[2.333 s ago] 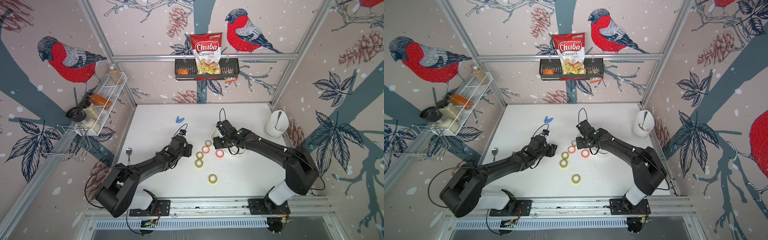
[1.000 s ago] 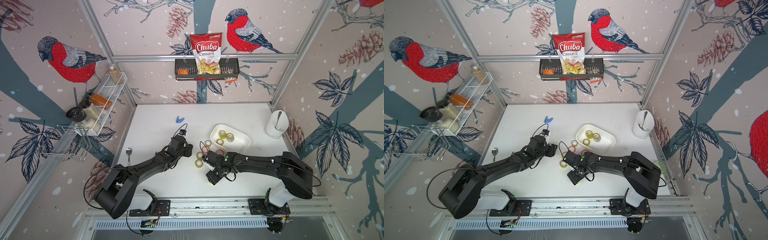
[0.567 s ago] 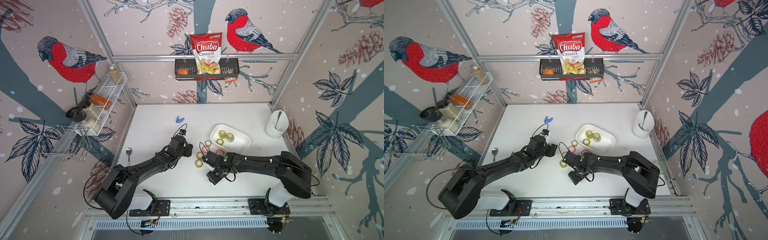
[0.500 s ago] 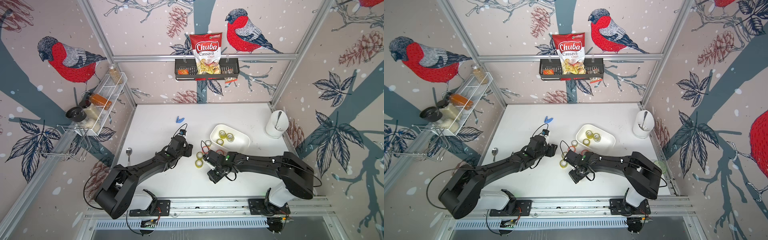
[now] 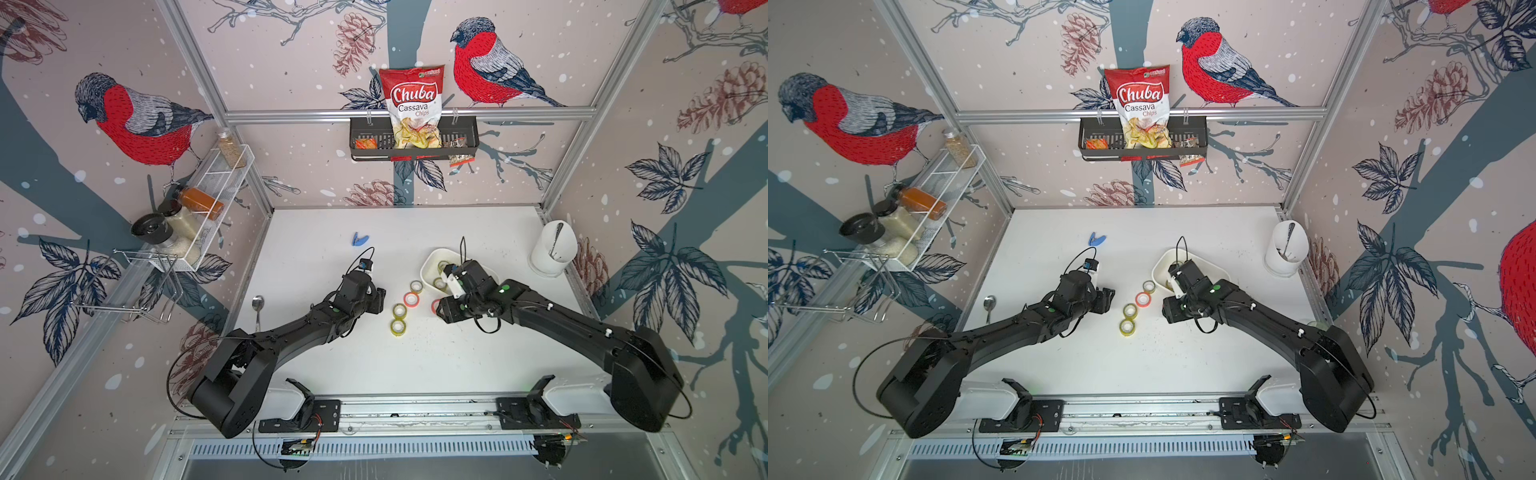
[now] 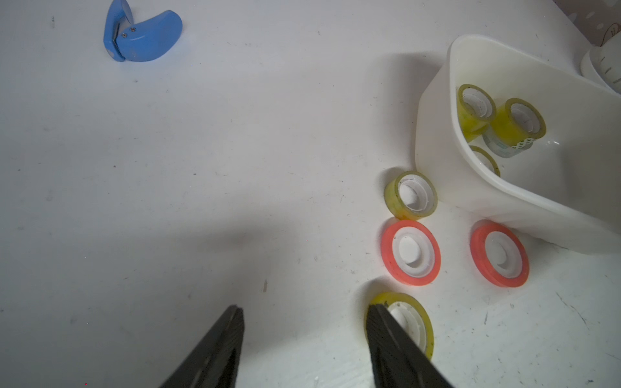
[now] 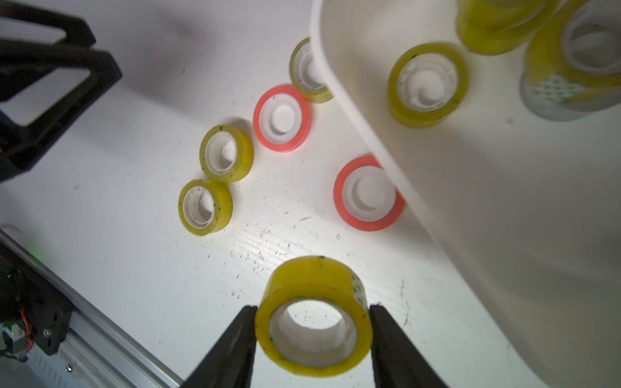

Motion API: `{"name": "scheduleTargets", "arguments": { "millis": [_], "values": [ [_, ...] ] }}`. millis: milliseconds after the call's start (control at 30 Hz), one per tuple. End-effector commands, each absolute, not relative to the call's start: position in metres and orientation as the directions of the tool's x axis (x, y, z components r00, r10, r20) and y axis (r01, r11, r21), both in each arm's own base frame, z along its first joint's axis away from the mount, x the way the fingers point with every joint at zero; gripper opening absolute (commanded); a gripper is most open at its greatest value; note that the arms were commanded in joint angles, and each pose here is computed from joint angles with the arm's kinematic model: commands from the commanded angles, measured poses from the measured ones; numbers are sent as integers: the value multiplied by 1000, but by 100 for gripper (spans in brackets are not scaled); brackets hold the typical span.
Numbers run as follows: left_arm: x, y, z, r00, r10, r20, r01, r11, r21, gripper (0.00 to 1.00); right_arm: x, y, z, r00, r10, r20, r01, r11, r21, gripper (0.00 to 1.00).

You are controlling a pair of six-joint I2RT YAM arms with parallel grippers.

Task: Put the transparent tape into the storage box
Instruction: Pick up the tape from the center of the board.

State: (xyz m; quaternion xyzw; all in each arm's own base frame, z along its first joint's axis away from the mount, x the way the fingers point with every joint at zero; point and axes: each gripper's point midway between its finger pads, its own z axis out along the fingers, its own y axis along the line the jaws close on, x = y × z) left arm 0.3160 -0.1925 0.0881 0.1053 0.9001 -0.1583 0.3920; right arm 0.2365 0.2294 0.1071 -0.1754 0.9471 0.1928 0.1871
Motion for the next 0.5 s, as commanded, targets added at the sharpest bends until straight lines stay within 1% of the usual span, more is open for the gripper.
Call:
{"name": "scheduleTargets", "arguments": {
  "millis": [0, 167, 300, 467],
  "values": [
    [319, -193, 92, -658, 55, -751, 313, 927, -206, 63, 257, 218, 117, -882, -178, -437, -350, 868, 352, 56],
    [319, -193, 92, -657, 57, -752, 314, 927, -204, 63, 288, 189, 118, -898, -67, -434, -248, 894, 374, 55],
    [319, -193, 91, -658, 57, -751, 314, 927, -205, 63, 308, 178, 119, -898, -21, -440, -202, 907, 368, 55],
    [319, -192, 91, -659, 59, -750, 313, 928, -202, 63, 322, 165, 109, -906, -8, -423, -150, 941, 303, 55]
  ]
}}
